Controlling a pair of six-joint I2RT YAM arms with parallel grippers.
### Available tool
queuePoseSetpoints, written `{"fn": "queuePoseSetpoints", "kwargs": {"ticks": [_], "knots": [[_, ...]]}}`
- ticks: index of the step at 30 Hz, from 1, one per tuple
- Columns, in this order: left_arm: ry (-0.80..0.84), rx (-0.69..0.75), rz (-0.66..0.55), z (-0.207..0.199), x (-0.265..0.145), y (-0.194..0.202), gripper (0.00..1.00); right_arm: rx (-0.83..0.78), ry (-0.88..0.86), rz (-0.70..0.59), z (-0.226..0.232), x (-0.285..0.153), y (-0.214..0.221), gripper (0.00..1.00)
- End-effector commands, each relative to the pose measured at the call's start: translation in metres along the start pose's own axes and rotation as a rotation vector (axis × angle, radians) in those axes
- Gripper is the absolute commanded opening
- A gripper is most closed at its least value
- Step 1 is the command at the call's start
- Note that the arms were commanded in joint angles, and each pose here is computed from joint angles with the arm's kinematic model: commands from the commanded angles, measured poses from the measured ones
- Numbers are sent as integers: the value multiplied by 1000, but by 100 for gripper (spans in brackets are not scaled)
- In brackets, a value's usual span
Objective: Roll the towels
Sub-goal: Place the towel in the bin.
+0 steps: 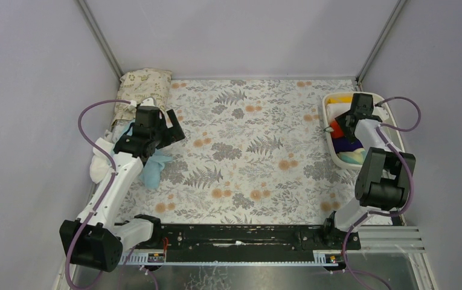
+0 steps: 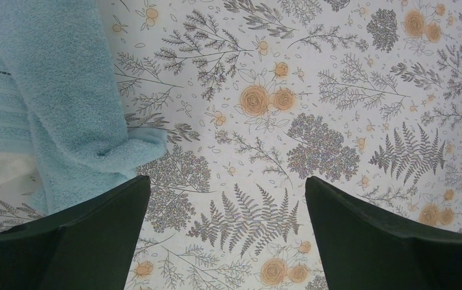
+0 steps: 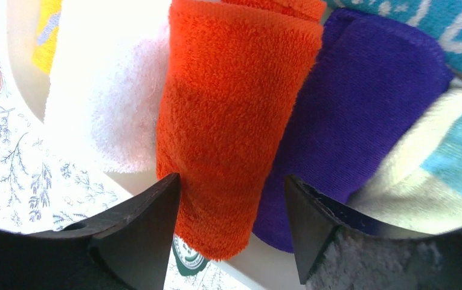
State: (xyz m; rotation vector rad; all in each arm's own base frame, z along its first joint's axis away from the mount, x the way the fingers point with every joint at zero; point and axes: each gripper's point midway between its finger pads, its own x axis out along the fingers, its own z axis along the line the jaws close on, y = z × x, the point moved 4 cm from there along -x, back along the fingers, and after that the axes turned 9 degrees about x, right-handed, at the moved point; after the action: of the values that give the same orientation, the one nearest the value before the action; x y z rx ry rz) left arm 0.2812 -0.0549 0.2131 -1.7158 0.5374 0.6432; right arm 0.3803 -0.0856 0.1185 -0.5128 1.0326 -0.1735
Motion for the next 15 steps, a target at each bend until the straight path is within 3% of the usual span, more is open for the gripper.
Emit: {"fn": "queuePoseSetpoints", "kwargs": {"ticks": [1, 6, 15], "knots": [[19, 6, -51, -1, -3, -8, 100, -17, -7, -70, 3, -28, -19, 71], [27, 5, -53, -2, -4, -8, 100, -23, -1, -78, -2, -33, -19, 74], [31, 7, -58, -3, -5, -9, 100, -80, -17, -90, -1, -55, -29, 95]]}}
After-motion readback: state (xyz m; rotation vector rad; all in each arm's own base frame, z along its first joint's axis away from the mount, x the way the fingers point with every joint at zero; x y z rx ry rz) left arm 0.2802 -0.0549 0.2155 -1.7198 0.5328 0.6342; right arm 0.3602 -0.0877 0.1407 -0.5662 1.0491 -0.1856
